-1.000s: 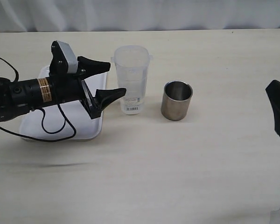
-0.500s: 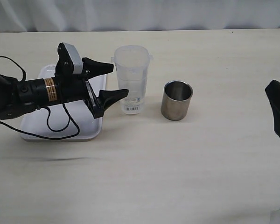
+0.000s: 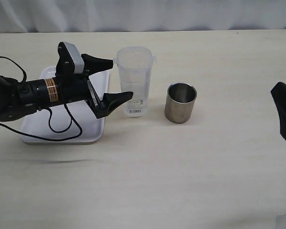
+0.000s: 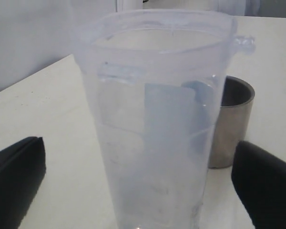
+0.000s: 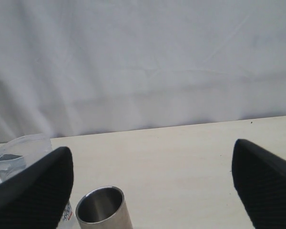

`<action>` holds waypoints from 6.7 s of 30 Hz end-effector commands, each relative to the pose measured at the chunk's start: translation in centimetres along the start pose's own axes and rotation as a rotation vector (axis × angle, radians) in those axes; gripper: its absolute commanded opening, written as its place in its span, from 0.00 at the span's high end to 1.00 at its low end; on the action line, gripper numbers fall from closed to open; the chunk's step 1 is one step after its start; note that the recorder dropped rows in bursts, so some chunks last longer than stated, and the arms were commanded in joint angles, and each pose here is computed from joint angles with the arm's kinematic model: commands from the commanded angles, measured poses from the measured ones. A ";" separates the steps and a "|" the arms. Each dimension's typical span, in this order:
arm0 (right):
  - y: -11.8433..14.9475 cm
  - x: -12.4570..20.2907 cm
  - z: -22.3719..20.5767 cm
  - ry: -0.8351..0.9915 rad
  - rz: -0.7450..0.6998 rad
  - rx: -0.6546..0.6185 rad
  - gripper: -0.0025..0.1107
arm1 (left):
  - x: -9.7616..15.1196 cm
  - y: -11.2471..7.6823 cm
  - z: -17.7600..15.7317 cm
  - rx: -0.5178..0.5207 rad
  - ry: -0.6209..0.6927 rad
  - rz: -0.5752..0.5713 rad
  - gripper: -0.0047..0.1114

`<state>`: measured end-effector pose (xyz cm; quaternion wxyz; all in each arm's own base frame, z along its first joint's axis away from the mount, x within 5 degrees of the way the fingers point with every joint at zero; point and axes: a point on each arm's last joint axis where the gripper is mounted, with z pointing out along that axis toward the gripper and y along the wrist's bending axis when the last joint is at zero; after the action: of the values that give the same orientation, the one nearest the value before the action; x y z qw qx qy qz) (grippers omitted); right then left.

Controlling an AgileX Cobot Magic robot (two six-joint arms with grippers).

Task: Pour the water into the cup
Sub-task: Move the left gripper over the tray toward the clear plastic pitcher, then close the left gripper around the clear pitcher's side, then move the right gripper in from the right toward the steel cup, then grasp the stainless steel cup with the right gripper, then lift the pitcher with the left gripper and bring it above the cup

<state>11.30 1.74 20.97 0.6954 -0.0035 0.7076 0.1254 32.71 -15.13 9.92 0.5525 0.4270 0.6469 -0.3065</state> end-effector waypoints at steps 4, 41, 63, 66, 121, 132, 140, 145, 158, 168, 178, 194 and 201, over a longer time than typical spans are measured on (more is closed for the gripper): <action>0.1 0.1 0.0 -0.002 -0.004 -0.010 0.24 | -0.3 -1.2 1.1 0.029 -0.014 0.051 0.05; 0.2 0.6 0.0 0.058 -0.006 -0.018 0.24 | 0.4 -1.0 6.3 -0.027 -0.042 0.034 0.10; 0.6 2.1 1.2 0.168 -0.035 -0.102 0.24 | 0.3 -1.3 6.3 0.000 -0.057 -0.124 0.96; 0.8 2.4 1.7 0.175 -0.021 -0.136 0.24 | 0.3 -1.3 6.3 0.001 -0.057 -0.134 0.96; 0.6 6.8 11.3 0.443 -0.136 -0.379 0.08 | 0.1 -1.2 6.3 -0.006 -0.075 -0.139 0.96; -0.3 10.3 16.4 0.504 -0.181 -0.467 0.08 | 0.1 -1.2 6.3 -0.006 -0.075 -0.139 0.96; -0.6 11.9 18.4 0.483 -0.146 -0.489 0.08 | 0.1 -1.2 6.3 -0.006 -0.075 -0.139 0.96; -0.7 12.8 19.2 0.485 -0.153 -0.517 0.08 | 0.1 -1.2 6.3 -0.006 -0.075 -0.139 0.96; 0.9 14.5 21.3 0.478 -0.193 -0.583 0.08 | 0.1 -1.2 6.3 -0.006 -0.075 -0.139 0.96; 0.8 14.5 21.5 0.471 -0.190 -0.561 0.26 | 0.3 -1.0 6.3 -0.022 -0.052 -0.143 0.96; 0.8 14.5 21.5 0.476 -0.194 -0.565 0.65 | 0.4 -1.0 6.3 -0.025 -0.042 -0.141 0.96; 0.9 13.6 23.0 0.417 -0.236 -0.583 0.94 | 0.4 -1.0 6.3 -0.025 -0.040 -0.138 0.96; 1.6 13.3 23.2 0.400 -0.292 -0.694 0.94 | -1.1 -0.6 5.9 -0.052 -0.013 -0.083 0.96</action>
<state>33.44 9.55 7.92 0.5072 -0.3550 0.7463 0.2443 34.55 -20.85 8.19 0.5401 0.3836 0.6733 -0.3283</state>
